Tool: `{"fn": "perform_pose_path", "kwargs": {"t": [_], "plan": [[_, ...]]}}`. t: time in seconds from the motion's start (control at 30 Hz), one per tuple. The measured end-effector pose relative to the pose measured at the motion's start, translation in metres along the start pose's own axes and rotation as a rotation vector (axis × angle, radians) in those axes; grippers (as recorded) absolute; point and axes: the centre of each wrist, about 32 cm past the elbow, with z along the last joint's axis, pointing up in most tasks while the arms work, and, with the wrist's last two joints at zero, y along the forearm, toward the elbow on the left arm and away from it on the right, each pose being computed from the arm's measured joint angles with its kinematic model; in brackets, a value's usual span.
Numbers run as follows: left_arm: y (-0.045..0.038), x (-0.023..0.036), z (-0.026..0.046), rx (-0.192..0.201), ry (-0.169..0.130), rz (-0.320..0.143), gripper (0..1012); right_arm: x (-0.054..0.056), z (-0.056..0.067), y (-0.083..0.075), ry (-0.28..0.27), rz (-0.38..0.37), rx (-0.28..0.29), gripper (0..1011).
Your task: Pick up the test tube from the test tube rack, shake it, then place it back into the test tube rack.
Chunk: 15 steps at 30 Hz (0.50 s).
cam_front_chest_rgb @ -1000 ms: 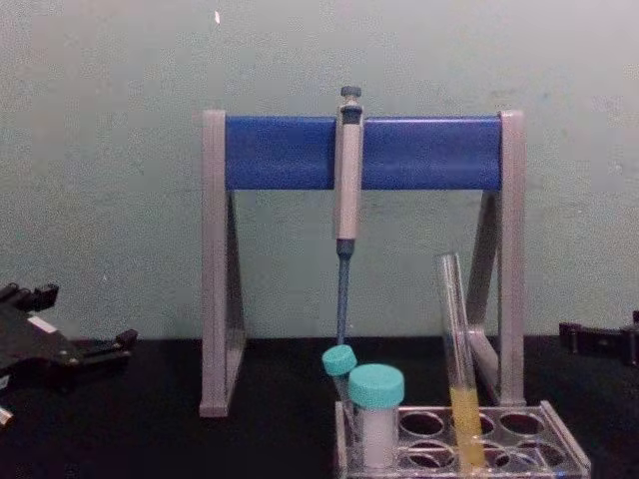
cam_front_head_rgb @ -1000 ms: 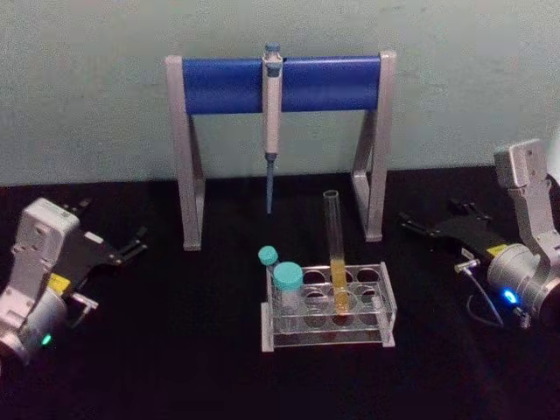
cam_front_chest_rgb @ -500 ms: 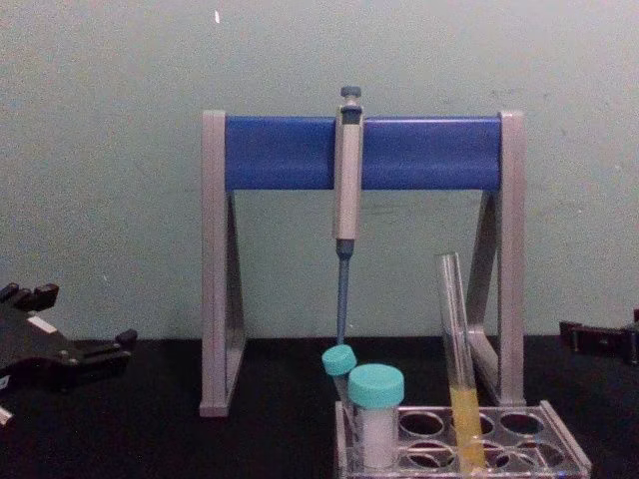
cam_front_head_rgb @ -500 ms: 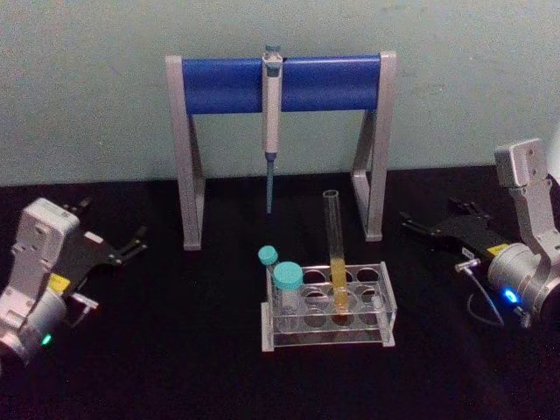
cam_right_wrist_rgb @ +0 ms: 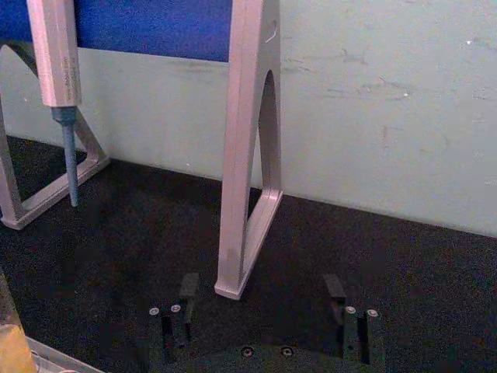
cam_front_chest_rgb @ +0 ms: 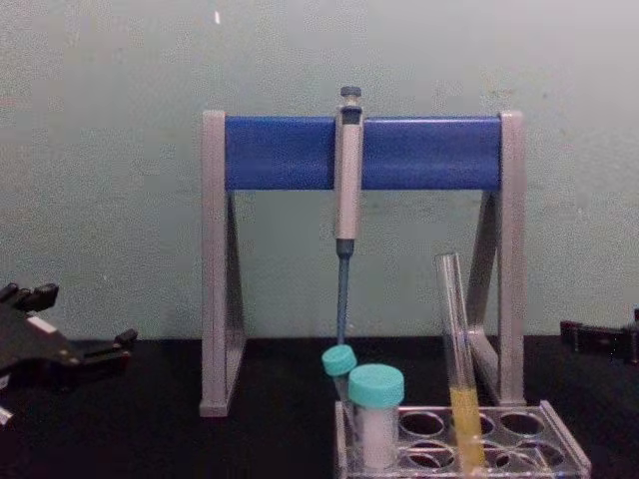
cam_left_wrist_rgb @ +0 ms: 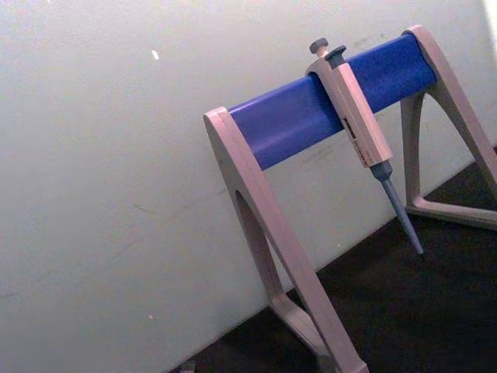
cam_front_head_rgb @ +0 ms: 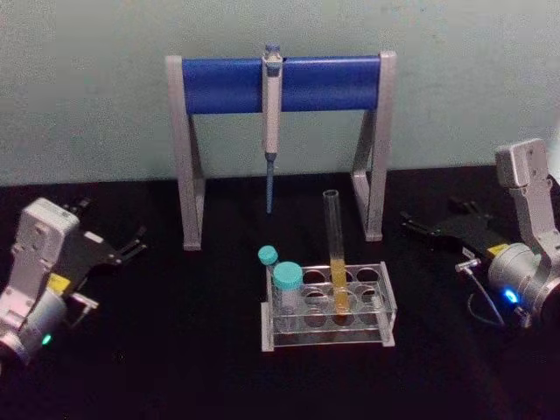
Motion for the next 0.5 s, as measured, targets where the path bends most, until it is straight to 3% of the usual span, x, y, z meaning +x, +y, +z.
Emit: {"fn": "perform_pose_path", "kwargs": {"t": [0.5], "plan": [[0.0, 0.0, 0.0, 0.0, 0.0, 0.0, 1001, 0.0001, 0.0001, -0.0001, 0.0, 0.0, 0.0, 1000]]}}
